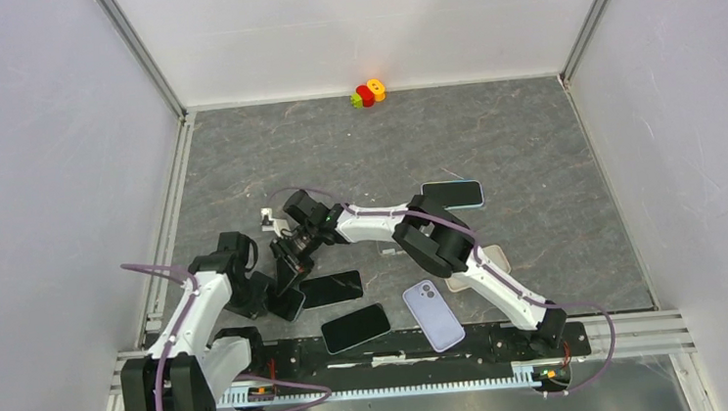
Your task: Put the phone into the phone case
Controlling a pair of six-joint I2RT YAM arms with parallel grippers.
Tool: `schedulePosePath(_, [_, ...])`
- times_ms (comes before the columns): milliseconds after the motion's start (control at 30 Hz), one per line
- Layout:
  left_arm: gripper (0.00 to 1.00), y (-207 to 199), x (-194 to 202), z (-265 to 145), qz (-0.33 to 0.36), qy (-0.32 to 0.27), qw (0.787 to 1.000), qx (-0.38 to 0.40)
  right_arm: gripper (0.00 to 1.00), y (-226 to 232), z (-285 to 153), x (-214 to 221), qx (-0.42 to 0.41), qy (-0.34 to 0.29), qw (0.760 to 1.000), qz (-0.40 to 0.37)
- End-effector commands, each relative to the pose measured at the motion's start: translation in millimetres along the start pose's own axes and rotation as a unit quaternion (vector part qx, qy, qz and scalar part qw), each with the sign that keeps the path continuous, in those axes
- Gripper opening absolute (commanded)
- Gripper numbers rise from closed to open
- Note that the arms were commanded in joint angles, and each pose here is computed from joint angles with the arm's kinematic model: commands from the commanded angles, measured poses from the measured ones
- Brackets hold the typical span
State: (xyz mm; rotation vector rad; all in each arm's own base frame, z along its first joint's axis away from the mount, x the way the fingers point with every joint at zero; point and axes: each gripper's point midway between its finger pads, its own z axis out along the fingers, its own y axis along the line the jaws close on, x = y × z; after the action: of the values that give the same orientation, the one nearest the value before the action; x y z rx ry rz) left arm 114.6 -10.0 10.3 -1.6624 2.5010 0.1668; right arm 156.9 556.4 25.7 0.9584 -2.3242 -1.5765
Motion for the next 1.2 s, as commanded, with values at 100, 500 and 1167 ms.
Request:
schedulePosePath(100, [0.03, -21, -10, 1, -0.031, -0.026, 0.997, 0.060, 0.00, 27, 13, 1, -0.047, 0.007, 0.999, -0.008])
schedulePosePath(500, [0.41, -109, -20, -101, 0.091, -0.034, 0.944, 0.316, 0.00, 35, -151, -84, 0.065, -0.187, 0.978, -0.060])
schedulePosePath(1167, [0.72, -279, 34, -350, 0.226, 0.076, 0.617, 0.749, 0.00, 154, -419, -97, -0.024, -0.523, 0.845, -0.109])
